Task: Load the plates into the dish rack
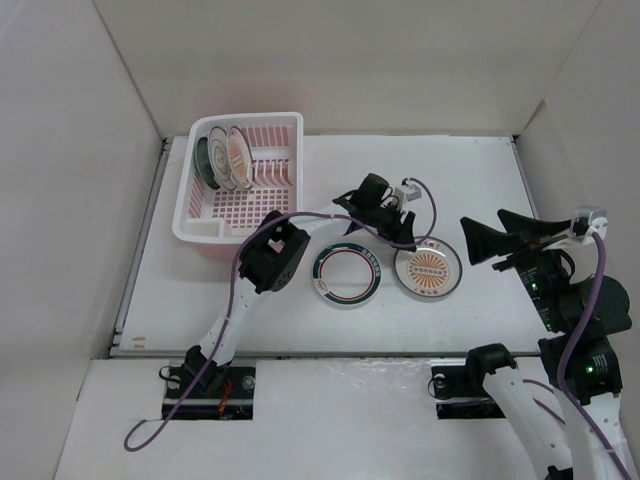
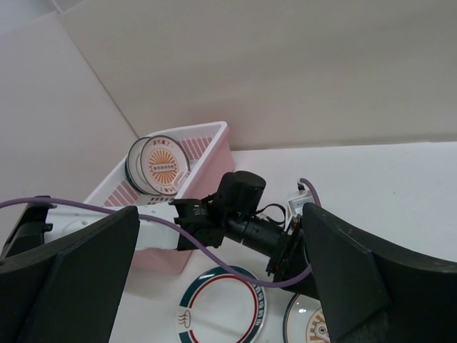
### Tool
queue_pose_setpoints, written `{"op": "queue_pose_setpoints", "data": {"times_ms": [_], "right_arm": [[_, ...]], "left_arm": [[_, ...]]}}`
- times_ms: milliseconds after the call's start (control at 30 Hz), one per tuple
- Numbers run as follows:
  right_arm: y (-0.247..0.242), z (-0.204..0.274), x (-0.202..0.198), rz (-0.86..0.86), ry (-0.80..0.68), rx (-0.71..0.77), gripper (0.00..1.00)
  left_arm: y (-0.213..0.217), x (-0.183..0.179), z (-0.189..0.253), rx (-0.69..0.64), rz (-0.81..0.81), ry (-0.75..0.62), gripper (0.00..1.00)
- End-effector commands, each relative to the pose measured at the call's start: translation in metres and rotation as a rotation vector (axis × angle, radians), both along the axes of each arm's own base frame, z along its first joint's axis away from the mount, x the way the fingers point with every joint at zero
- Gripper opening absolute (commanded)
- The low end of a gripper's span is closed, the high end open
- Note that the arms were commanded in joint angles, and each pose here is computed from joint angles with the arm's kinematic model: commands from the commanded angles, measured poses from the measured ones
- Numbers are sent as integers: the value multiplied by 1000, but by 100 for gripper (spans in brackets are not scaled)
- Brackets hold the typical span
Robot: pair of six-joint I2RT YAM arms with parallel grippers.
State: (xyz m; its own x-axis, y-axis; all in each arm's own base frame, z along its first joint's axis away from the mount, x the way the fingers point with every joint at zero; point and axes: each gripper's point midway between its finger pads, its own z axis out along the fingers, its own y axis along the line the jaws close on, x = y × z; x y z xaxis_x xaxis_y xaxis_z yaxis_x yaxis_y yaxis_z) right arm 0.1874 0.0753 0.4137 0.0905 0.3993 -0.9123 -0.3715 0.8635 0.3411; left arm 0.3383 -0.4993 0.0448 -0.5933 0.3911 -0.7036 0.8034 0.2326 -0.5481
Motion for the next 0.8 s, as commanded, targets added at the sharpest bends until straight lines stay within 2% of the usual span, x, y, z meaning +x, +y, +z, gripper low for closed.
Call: {"op": "queue_pose_setpoints", "data": {"times_ms": [0, 200, 267, 300, 400, 500, 600, 767], "right_arm": [[-3, 19, -10, -7, -56, 3, 100], [-3, 19, -10, -7, -56, 3, 100], [-4, 21, -13, -5, -62, 13, 100], [-3, 21, -13, -5, -62, 13, 100], [-3, 21, -13, -5, -62, 13, 100], [-3, 18, -12, -5, -53, 11, 100], [-3, 18, -12, -5, -53, 11, 100], [-3, 18, -12, -5, -53, 11, 100]], "left_arm": [[6, -16, 9, 24, -15, 18, 50], [7, -17, 8, 30, -20, 16, 34], [7, -16, 8, 30, -24, 8, 34], [8, -16, 6, 40, -17, 11, 29], [8, -16, 6, 40, -17, 11, 26], [9, -15, 5, 45, -10, 6, 17], [9, -15, 0, 51, -10, 13, 2], [8, -13, 1, 50, 3, 10, 0]]}}
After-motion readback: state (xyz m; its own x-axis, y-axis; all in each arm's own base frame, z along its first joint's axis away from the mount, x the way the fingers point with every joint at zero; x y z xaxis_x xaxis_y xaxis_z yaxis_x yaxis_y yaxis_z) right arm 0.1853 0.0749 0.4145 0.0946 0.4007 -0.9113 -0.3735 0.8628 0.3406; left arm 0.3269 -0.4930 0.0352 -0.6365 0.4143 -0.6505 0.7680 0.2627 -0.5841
